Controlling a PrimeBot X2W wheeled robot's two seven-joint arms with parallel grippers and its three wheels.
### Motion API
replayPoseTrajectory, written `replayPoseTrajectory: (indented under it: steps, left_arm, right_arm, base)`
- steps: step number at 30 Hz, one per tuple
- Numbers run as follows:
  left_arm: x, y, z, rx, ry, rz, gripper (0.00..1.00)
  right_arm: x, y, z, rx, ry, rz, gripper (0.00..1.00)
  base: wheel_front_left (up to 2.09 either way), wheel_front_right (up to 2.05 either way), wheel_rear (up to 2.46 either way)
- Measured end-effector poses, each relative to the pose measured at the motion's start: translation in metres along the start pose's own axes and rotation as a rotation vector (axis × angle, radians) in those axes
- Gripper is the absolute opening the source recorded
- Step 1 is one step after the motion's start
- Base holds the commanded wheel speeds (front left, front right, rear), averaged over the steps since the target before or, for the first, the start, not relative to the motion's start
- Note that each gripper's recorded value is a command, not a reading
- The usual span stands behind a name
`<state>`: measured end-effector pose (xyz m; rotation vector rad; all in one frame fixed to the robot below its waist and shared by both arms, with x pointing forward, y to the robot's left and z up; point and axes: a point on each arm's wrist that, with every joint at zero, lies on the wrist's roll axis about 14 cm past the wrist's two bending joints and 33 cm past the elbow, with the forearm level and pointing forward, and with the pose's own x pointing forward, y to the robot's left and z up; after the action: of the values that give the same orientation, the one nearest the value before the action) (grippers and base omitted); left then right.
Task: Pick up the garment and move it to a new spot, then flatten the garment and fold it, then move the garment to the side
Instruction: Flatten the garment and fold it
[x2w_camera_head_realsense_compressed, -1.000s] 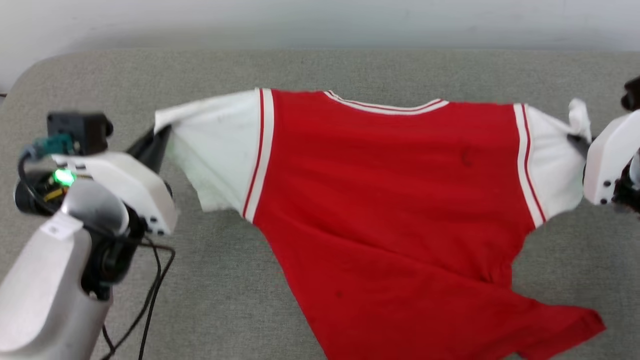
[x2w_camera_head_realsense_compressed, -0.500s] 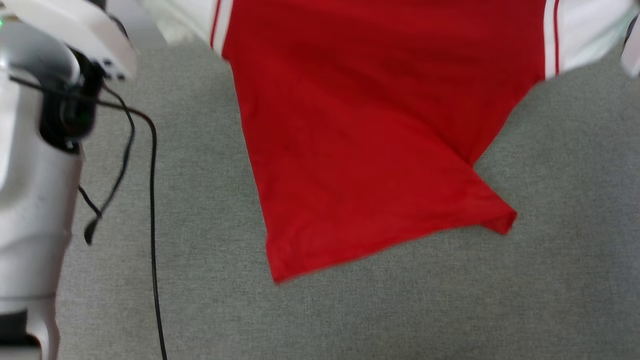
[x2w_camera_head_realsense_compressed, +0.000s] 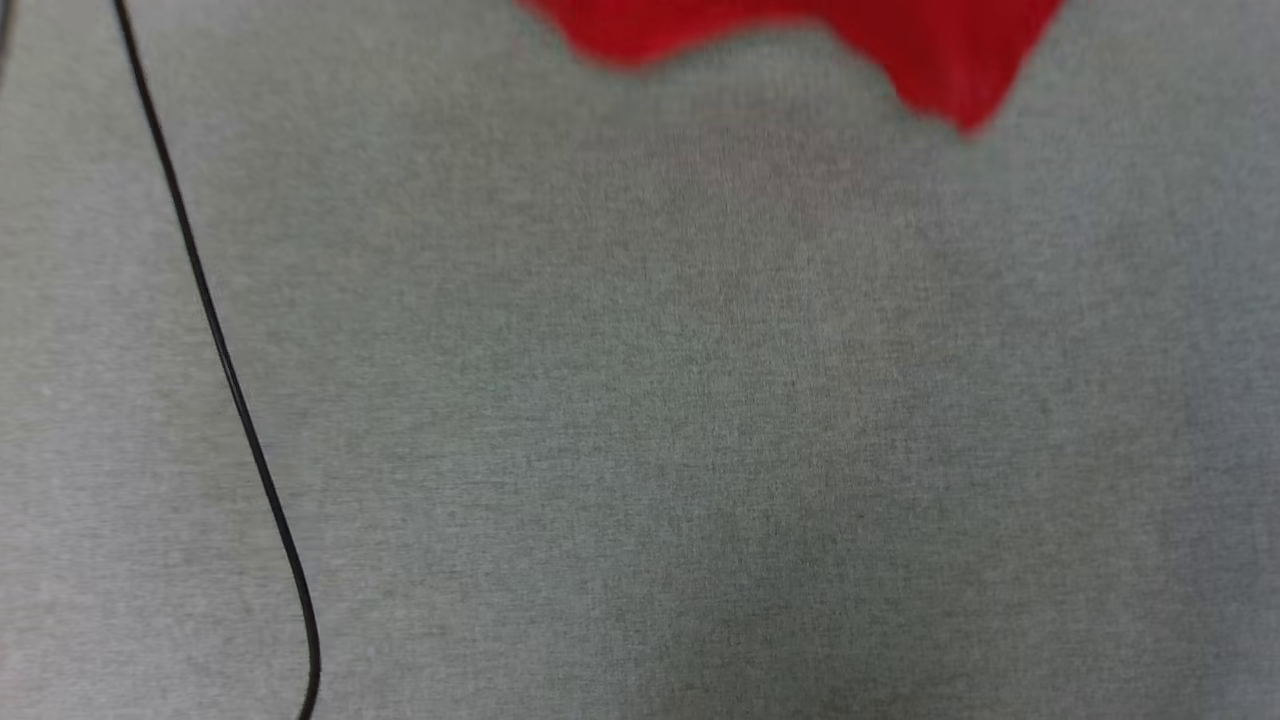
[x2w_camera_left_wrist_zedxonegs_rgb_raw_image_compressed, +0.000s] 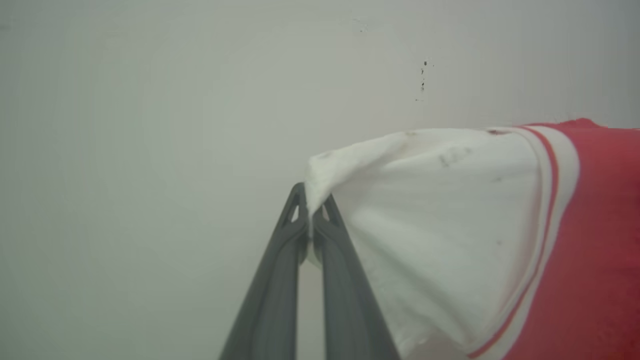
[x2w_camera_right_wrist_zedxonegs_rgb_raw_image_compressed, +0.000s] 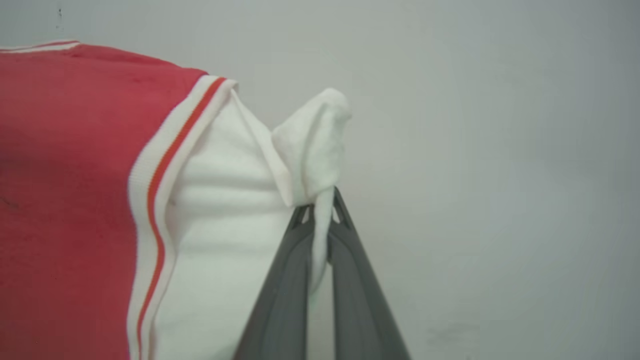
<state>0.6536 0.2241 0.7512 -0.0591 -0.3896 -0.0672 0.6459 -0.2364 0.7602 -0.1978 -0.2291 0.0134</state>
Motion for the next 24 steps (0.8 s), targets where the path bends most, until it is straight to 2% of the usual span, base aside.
replayPoseTrajectory:
  steps: [4,8,17,19,24]
  left_arm:
    - [0.017,0.005,-0.006,0.001,-0.030,0.003,0.00]
    - [0.026,0.013,-0.036,-0.013,-0.005,0.018,0.00]
    - [0.006,0.029,-0.154,-0.092,0.174,0.073,0.00]
    - [-0.010,0.031,-0.186,-0.122,0.241,0.089,0.00]
    - [-0.056,0.036,-0.235,-0.166,0.357,0.120,0.00]
  right_arm:
    - [0.019,0.006,0.001,-0.005,-0.037,0.006,0.00]
    - [0.037,0.024,-0.021,0.000,-0.019,0.039,0.00]
    - [0.047,0.078,-0.123,0.089,0.125,0.127,0.00]
    - [0.039,0.094,-0.160,0.113,0.188,0.155,0.00]
    - [0.010,0.119,-0.217,0.167,0.299,0.202,0.00]
  base:
    - [0.00,0.00,0.00]
    - [0.00,0.00,0.00]
    - [0.00,0.00,0.00]
    - [0.00,0.00,0.00]
    - [0.00,0.00,0.00]
